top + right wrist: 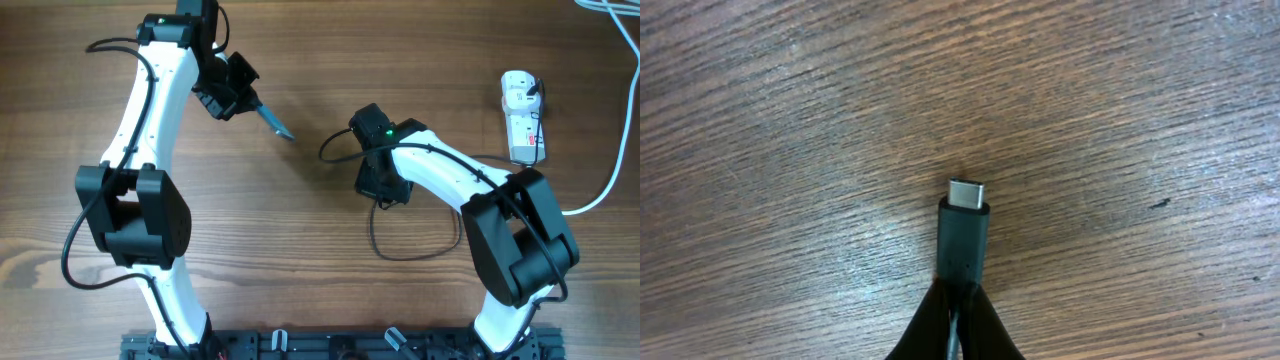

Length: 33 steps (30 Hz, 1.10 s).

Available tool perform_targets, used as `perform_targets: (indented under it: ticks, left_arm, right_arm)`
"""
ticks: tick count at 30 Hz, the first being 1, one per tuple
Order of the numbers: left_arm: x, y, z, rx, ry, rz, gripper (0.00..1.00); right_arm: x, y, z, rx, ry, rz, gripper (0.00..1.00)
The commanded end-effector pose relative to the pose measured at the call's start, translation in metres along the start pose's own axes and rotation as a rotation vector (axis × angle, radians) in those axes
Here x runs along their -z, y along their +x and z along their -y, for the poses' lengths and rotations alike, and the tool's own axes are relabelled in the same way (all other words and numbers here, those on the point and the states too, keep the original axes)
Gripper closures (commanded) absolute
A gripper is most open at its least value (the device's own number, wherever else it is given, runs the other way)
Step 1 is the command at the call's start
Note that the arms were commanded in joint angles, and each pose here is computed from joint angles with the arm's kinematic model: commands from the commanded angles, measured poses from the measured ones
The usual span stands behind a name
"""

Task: Plug charger to phone and switch on socket
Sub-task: 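Lift the cable plug and bring it under the phone's bottom port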

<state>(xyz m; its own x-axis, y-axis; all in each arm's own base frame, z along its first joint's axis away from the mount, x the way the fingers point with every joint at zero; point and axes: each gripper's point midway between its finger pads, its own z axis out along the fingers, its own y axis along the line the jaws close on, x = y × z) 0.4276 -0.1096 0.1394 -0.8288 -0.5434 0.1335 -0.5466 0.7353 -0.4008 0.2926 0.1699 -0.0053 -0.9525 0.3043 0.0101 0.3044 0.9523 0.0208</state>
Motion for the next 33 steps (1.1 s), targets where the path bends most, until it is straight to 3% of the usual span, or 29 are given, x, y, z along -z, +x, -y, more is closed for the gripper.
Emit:
perform_targets:
  ticks: [1,7,12,17,26,33]
  left_arm:
    - [0.027,0.022,0.057,-0.245,0.309,-0.087,0.96]
    - [0.048,0.033,0.101,-0.400,0.572,-0.129,0.96]
    - [0.078,0.062,0.132,-0.632,0.836,-0.202,0.96]
    - [0.073,0.087,0.147,-0.723,0.864,-0.232,0.96]
    - [0.057,0.134,0.167,-0.821,0.861,-0.298,0.96]
    - [0.042,0.130,0.163,-0.809,0.770,-0.254,0.96]
  right_arm:
    - [0.019,0.010,-0.023,0.121,-0.130,-0.047,0.96]
    - [0.108,0.029,-0.047,0.339,-0.402,0.026,0.96]
    - [0.184,0.047,-0.037,0.414,-0.537,0.168,0.96]
    - [0.214,0.052,-0.033,0.429,-0.593,0.245,0.96]
    - [0.219,0.060,-0.041,0.514,-0.652,0.235,0.96]
    - [0.213,0.047,-0.031,0.456,-0.571,0.277,0.96]
